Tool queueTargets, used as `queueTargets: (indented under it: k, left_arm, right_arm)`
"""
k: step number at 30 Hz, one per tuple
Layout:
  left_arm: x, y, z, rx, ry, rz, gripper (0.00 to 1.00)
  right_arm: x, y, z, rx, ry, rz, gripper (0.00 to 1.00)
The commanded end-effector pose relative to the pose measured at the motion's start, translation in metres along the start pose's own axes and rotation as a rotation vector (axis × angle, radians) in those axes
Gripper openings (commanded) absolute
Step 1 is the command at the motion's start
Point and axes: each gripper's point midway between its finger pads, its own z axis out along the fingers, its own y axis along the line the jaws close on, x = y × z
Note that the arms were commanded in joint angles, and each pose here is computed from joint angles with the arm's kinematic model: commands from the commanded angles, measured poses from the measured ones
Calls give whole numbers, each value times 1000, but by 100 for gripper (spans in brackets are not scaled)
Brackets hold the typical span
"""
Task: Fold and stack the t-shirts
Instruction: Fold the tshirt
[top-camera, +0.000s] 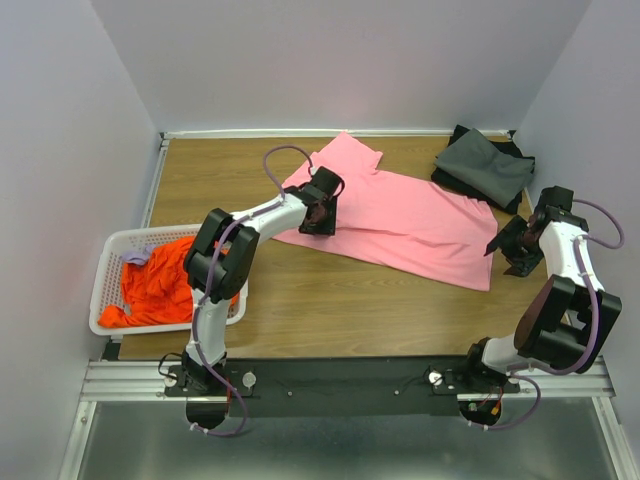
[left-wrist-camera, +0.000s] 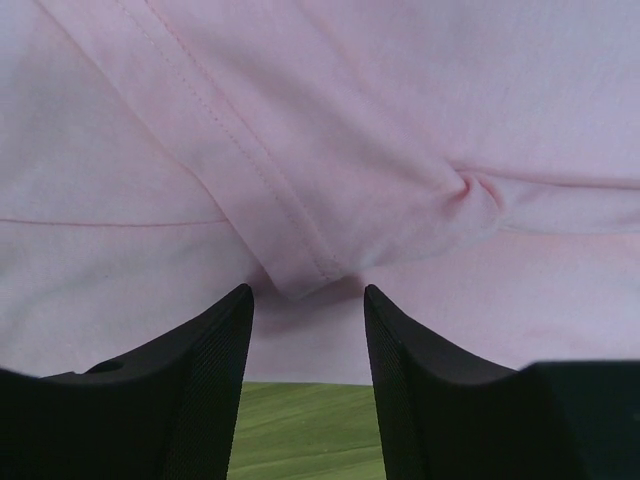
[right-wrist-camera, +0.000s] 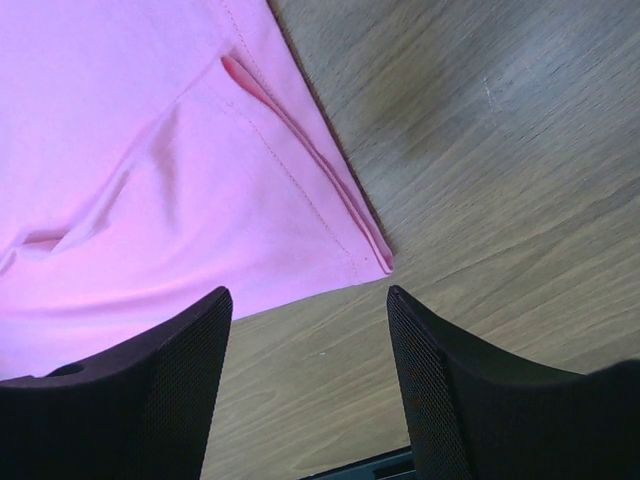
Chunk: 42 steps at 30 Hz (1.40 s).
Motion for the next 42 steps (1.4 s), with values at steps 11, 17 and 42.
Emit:
queueTargets:
  k: [11, 17, 42]
  left_arm:
    - [-18, -4, 9, -21, -36, 29, 49]
    - [-18, -1, 11, -46, -31, 48, 46]
    - [-9, -3, 11, -61, -21, 62, 7]
  right_arm:
    - [3, 4, -4, -30, -5, -20, 71]
    - [4, 4, -4, -31, -5, -20, 71]
    - [4, 3, -3, -26, 0, -19, 71]
